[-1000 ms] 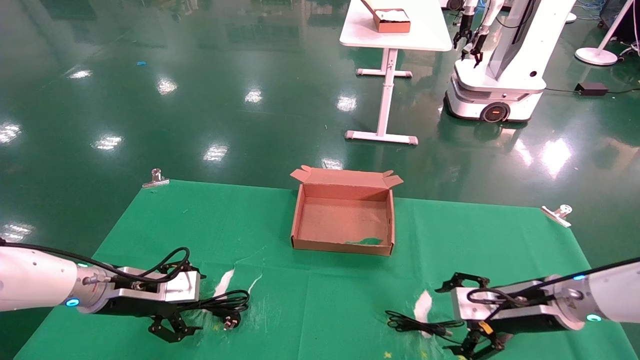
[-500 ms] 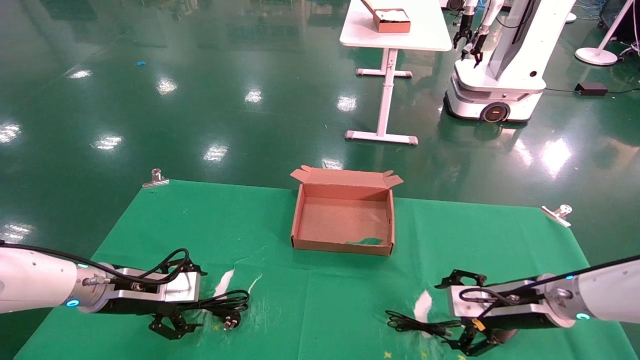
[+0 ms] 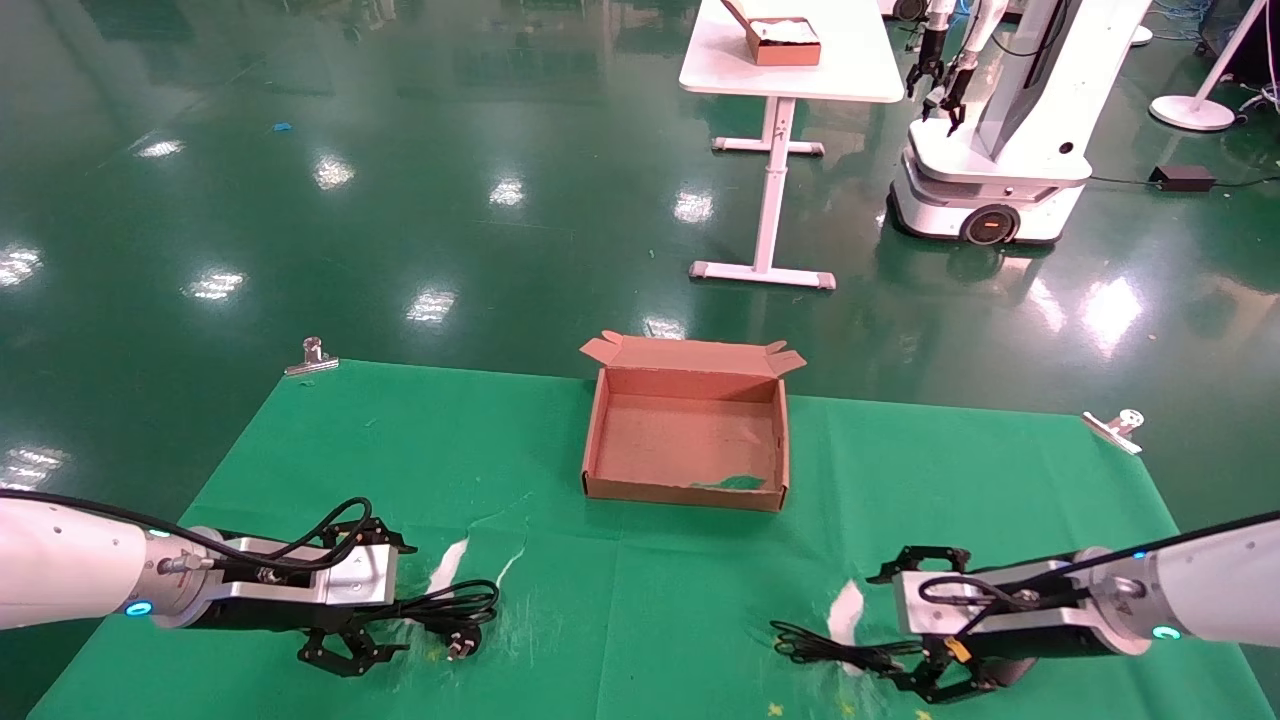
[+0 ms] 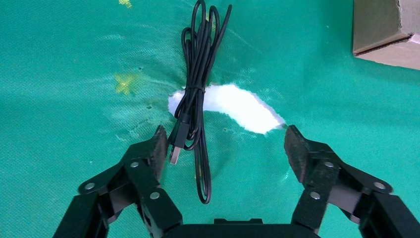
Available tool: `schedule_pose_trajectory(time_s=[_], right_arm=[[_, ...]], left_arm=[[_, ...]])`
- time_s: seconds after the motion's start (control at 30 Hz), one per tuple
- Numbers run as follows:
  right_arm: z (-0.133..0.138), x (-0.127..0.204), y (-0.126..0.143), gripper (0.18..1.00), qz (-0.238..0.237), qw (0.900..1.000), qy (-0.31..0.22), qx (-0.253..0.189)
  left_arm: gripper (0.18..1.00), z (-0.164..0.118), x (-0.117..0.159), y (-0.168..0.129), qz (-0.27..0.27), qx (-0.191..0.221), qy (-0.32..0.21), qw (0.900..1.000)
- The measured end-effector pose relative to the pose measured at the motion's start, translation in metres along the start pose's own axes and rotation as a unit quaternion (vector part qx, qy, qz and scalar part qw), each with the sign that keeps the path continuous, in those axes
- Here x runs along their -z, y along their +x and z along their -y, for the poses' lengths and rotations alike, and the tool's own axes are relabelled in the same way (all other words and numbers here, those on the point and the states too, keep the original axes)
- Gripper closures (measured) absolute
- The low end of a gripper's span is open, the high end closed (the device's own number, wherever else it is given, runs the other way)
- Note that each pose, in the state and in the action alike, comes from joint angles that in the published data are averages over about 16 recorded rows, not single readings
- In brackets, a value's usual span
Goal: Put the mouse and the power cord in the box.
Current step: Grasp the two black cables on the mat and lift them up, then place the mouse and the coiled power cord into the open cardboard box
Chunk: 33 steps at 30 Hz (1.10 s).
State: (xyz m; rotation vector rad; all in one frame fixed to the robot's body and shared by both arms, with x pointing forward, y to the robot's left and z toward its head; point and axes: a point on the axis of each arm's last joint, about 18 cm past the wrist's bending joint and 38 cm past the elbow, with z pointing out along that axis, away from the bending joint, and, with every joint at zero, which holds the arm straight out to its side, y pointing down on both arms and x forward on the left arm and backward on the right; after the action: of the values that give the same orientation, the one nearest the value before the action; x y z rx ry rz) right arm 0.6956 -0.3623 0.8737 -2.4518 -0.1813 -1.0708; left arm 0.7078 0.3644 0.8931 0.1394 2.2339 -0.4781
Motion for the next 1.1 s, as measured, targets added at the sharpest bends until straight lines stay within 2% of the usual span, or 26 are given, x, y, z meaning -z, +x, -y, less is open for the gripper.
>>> schedule_pose_trajectory(time_s=[0.13,0.4,0.87,1.1], right_arm=[[0.0001,0.0001,0.0,0.333,0.0,1.0,0.0,0.0],[0.0003,0.0002,0.0,0.502,0.0,1.0,0.001,0.001],[0.0003,0.0003,-0.0001,0.818,0.0,1.0,0.002,0.001],[0.0012,0.0018,0.0021,0.91,-0.002,1.0,0.002,0.005]], left_arm=[[0.263,0.0002,-0.0001,-0.0001,0.0,0.0,0.0,1.0],[0.376,0.0005,-0.0003,-0.0002,0.0,0.0,0.0,1.0],[0.7,0.0007,-0.0006,-0.0002,-0.001,-0.001,-0.001,1.0],[0.834,0.0018,0.0005,-0.0011,0.0,-0.001,0.002,1.0]])
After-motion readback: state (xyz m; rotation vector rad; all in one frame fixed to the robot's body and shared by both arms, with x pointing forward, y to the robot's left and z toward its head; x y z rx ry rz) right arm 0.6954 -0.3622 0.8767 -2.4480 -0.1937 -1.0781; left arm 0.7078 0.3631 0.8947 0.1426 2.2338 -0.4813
